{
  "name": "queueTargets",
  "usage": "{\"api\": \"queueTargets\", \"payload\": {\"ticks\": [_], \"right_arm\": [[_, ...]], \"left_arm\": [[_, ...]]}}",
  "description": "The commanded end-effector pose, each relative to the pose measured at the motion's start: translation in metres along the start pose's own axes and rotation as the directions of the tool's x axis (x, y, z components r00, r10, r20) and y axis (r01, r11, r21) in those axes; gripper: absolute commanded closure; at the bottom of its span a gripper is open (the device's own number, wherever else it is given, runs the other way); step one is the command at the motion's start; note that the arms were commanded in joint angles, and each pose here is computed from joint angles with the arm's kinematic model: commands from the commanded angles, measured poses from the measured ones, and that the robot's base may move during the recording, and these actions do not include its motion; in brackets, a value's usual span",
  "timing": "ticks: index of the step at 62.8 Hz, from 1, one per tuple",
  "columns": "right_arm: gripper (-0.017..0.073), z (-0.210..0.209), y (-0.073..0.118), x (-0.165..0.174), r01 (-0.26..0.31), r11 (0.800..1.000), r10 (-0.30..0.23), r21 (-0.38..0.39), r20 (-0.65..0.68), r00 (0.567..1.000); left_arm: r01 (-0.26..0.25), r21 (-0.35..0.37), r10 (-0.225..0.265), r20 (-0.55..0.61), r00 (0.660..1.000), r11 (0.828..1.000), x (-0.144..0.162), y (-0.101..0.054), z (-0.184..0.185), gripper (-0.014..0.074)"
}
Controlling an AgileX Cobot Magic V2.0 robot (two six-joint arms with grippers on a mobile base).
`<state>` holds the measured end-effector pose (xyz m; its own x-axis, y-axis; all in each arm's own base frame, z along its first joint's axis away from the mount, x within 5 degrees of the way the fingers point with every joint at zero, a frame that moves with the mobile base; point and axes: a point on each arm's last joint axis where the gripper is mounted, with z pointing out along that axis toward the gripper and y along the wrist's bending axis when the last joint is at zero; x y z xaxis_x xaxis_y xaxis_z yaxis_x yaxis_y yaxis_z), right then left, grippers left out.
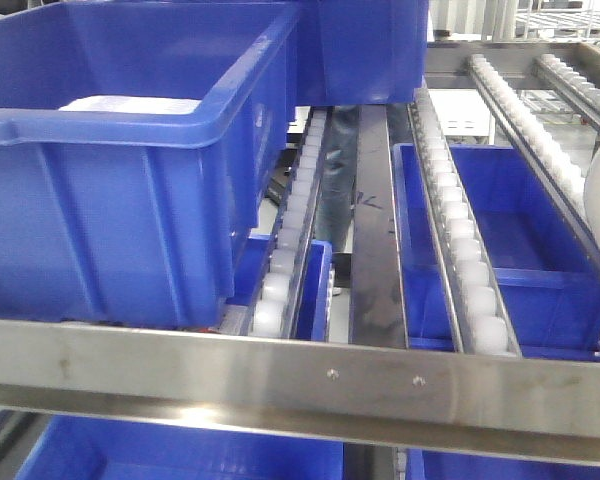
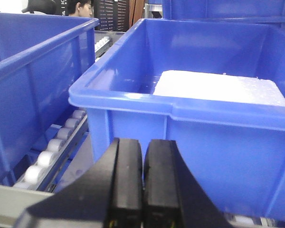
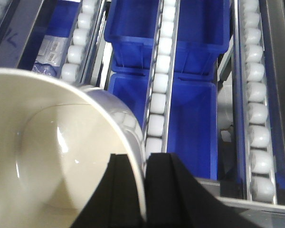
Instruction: Move white bin to right shelf second layer
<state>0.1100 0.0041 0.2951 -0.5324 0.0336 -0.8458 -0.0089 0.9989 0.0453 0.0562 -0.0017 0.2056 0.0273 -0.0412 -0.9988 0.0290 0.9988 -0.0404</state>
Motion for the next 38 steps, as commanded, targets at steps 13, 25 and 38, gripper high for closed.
{"api": "queueTargets", "payload": {"ticks": [13, 25, 38], "right_arm": [[0.0504, -0.0046, 0.0005, -0.0153, 0.001, 1.0, 0.0, -0.003, 0.11, 0.994], [0.0504, -0.0046, 0.0005, -0.0153, 0.001, 1.0, 0.0, -0.003, 0.11, 0.994], [0.0504, -0.005, 0.0007, -0.0184, 0.001, 1.0, 0.0, -0.005, 0.144, 0.99]], "left_arm": [[0.011, 0.003, -0.011, 0.069, 0.998, 1.0, 0.001, 0.0003, -0.0004, 0.0509], [0.011, 0.003, -0.011, 0.069, 0.998, 1.0, 0.001, 0.0003, -0.0004, 0.0509], [0.011, 0.003, -0.011, 0.069, 0.998, 1.0, 0.001, 0.0003, -0.0004, 0.0509]]}}
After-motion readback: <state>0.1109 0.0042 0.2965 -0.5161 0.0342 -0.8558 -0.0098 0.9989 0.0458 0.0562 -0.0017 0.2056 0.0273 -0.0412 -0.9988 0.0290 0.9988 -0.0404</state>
